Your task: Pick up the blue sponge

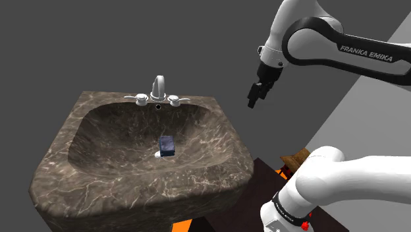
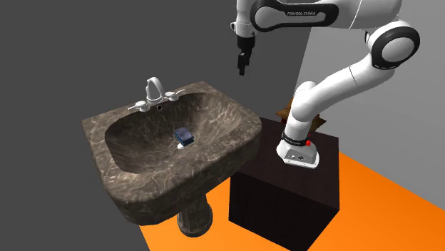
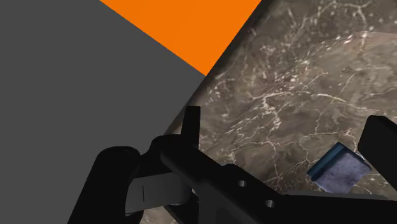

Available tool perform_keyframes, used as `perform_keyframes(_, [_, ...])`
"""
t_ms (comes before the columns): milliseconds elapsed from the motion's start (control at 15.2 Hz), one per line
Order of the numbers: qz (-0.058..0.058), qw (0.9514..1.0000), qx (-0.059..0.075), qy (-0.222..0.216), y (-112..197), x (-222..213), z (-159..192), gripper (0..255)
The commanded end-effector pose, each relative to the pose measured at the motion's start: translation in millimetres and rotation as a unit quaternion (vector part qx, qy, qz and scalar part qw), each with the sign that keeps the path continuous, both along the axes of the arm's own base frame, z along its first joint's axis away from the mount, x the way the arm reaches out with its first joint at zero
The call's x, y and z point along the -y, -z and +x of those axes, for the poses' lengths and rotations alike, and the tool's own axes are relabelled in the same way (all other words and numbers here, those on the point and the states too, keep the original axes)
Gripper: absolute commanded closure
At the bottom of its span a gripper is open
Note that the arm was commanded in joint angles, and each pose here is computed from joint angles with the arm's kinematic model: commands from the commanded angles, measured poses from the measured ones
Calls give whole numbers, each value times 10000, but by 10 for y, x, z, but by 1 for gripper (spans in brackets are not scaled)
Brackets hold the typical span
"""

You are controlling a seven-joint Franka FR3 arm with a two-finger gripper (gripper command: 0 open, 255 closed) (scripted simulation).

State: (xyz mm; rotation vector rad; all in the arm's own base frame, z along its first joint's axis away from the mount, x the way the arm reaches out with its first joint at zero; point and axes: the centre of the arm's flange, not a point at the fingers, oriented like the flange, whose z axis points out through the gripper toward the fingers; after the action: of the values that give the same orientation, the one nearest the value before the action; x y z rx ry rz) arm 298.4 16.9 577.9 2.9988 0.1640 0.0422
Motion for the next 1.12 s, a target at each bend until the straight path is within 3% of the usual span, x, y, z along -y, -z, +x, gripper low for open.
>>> perform_keyframes(0, [0,10000,0,0,0,0,0,0])
perform_keyframes(1056, [410,9968,547,414,1420,-900,1033,0])
